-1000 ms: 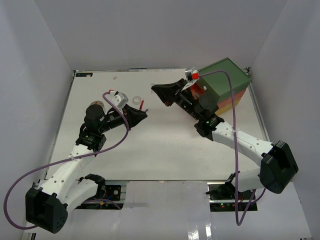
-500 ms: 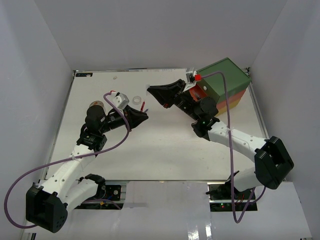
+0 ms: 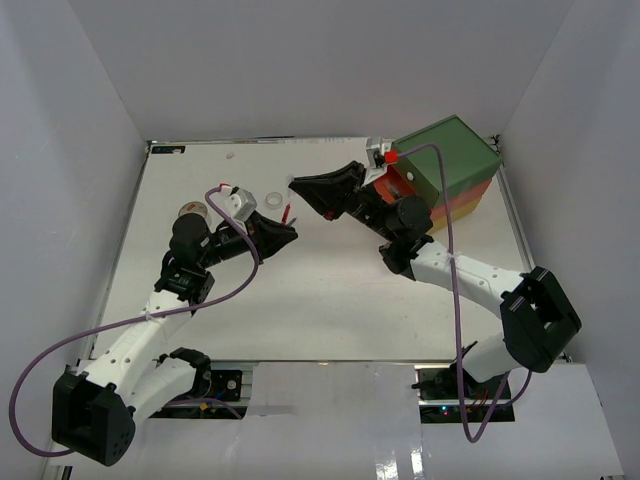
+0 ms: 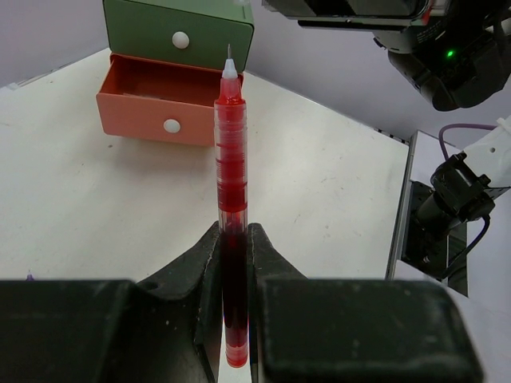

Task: Sort the stationery into containers
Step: Close the pen cap on the pen.

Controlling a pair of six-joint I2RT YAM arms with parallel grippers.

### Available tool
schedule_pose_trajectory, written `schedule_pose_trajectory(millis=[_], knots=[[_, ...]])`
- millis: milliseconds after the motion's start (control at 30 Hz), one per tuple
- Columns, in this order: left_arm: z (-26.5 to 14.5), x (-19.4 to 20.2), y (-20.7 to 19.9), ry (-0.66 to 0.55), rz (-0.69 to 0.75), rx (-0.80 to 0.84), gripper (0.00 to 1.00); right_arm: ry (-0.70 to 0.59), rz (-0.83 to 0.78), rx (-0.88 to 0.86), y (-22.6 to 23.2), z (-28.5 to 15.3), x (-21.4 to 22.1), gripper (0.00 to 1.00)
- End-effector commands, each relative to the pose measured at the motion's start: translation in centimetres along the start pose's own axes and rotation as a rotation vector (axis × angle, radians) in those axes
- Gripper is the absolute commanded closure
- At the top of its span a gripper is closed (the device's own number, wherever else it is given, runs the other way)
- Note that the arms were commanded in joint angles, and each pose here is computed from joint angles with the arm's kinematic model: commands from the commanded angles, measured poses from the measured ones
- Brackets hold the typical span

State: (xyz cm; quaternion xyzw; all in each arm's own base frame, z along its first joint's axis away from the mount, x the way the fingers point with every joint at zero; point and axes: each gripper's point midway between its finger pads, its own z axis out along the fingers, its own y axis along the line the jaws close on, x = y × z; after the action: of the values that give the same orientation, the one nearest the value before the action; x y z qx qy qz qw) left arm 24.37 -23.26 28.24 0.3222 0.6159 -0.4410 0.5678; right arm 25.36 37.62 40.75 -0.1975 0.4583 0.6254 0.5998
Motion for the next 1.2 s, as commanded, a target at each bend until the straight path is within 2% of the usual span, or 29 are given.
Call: schedule_pose_trajectory(millis=[0, 433, 933, 1167], knots=[[-0.2, -1.3, -1.3, -0.047, 0.037, 0.044, 1.00, -0.037, -0.010, -0.062, 1.3, 0.1, -0.5, 0.92], [-0.2, -2.3, -2.0, -0.089, 0.036, 0.075, 1.00, -0.032, -0.014, -0.079, 1.4, 0.2, -0.3, 0.92], [0.4, -1.2, -1.5, -0.041, -0.016, 0.081, 1.00, -0.065, -0.044, -0.103, 2.3, 0.5, -1.8, 0.92], [0.4, -2.0, -1.5, -0.070, -0.013, 0.070, 1.00, -0.066, -0.045, -0.111, 2.6, 0.4, -1.9, 0.92]])
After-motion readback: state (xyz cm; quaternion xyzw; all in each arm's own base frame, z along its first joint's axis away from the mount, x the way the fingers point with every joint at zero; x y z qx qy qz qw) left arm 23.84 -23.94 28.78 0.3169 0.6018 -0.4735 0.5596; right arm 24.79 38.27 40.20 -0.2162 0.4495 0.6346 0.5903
